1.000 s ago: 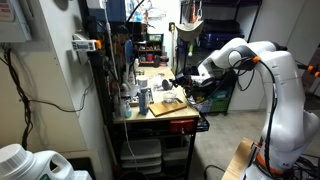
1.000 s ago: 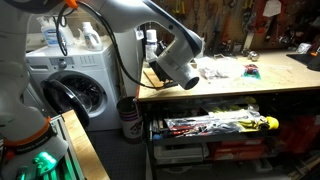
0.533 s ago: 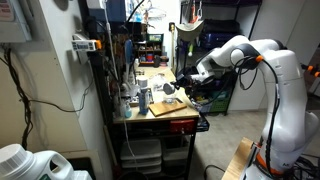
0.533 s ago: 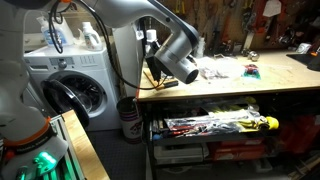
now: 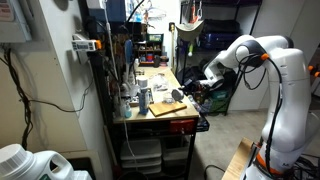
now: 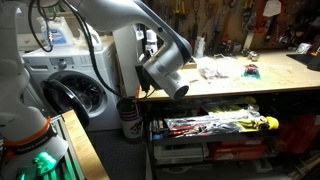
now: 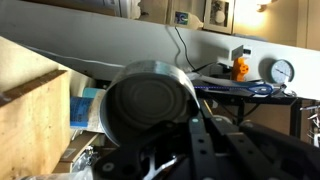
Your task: Turn the tin upside down
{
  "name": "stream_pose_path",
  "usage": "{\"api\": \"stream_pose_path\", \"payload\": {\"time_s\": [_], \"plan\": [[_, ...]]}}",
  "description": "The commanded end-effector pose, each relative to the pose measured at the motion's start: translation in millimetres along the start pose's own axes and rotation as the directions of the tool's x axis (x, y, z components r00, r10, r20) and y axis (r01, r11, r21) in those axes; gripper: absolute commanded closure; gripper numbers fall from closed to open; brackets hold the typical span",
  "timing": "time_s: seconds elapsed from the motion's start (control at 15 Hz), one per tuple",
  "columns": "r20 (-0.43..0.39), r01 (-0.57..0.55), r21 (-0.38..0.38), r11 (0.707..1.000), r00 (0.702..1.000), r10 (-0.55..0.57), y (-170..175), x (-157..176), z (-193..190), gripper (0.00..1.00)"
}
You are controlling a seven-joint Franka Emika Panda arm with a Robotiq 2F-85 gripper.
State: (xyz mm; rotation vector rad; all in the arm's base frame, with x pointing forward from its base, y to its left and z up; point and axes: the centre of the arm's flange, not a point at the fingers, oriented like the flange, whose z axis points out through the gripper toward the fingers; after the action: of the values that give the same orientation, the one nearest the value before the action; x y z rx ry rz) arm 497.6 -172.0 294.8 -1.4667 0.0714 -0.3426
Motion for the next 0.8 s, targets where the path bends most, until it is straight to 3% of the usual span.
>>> {"api": "stream_pose_path", "payload": {"time_s": [0.0, 0.27, 0.73], "plan": [[-0.01, -0.009, 0.0, 1.0, 1.0, 0.009, 2, -5, -3, 0.96], [-0.049, -0.019, 0.011, 1.0, 0.999, 0.02, 6, -8, -10, 0.99], [-0.228, -0.062, 0.178, 0.982, 0.968, 0.103, 37, -17, -56, 0.99]]}}
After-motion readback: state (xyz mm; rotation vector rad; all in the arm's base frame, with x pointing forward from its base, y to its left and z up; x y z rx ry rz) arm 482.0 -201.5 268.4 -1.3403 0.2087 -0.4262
